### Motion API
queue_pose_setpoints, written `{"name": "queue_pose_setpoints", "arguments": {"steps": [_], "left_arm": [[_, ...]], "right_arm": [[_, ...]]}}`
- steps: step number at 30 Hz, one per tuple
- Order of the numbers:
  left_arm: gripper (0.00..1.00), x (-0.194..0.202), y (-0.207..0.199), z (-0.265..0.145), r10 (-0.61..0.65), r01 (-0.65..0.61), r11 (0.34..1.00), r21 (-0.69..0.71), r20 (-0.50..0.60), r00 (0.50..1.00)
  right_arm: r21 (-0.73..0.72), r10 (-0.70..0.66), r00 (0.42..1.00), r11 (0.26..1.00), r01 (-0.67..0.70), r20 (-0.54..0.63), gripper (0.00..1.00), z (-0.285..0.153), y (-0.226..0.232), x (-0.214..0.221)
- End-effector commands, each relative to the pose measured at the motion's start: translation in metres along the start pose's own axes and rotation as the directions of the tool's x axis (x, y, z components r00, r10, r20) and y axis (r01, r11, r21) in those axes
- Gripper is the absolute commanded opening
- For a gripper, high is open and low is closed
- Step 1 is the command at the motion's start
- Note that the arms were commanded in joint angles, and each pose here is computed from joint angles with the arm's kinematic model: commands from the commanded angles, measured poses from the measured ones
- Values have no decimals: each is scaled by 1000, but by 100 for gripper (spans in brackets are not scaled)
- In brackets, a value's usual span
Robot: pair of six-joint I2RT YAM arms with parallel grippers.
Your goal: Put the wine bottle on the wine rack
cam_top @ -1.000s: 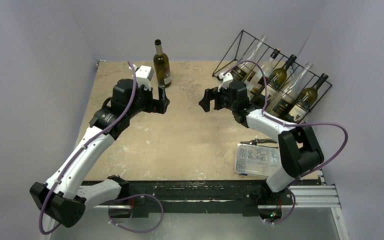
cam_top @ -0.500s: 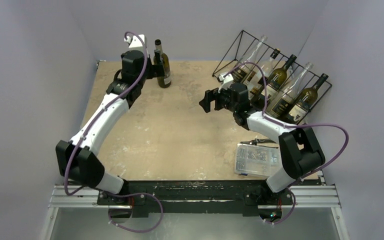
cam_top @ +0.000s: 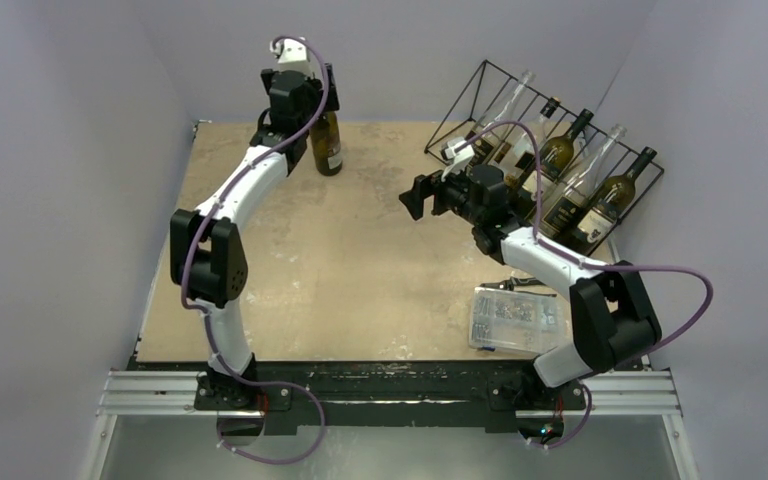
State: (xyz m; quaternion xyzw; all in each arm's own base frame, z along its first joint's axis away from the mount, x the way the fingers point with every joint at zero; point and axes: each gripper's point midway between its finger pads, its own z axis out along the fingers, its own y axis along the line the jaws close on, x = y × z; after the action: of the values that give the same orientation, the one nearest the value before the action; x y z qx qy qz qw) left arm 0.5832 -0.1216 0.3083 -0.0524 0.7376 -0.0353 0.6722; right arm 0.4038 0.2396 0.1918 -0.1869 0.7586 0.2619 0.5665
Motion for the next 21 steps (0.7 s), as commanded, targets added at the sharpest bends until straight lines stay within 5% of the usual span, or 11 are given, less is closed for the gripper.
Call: {"name": "queue_pose_setpoints", "arguments": {"steps": [1, 10, 21], "left_arm": [[89, -41, -7, 19, -11, 12, 1000, -3, 128, 992], [52, -13, 10, 40, 29, -23, 991, -128, 46, 999], [0, 1, -8, -3, 136, -129, 989, 66, -115, 984]], "right_arm": [[-32, -46, 995, 998, 49, 91, 99, -8, 8, -29], [-43, -51, 994, 998, 56, 101, 99, -8, 11, -32], [-34, -52, 994, 998, 55, 96, 99, -8, 9, -30]]}}
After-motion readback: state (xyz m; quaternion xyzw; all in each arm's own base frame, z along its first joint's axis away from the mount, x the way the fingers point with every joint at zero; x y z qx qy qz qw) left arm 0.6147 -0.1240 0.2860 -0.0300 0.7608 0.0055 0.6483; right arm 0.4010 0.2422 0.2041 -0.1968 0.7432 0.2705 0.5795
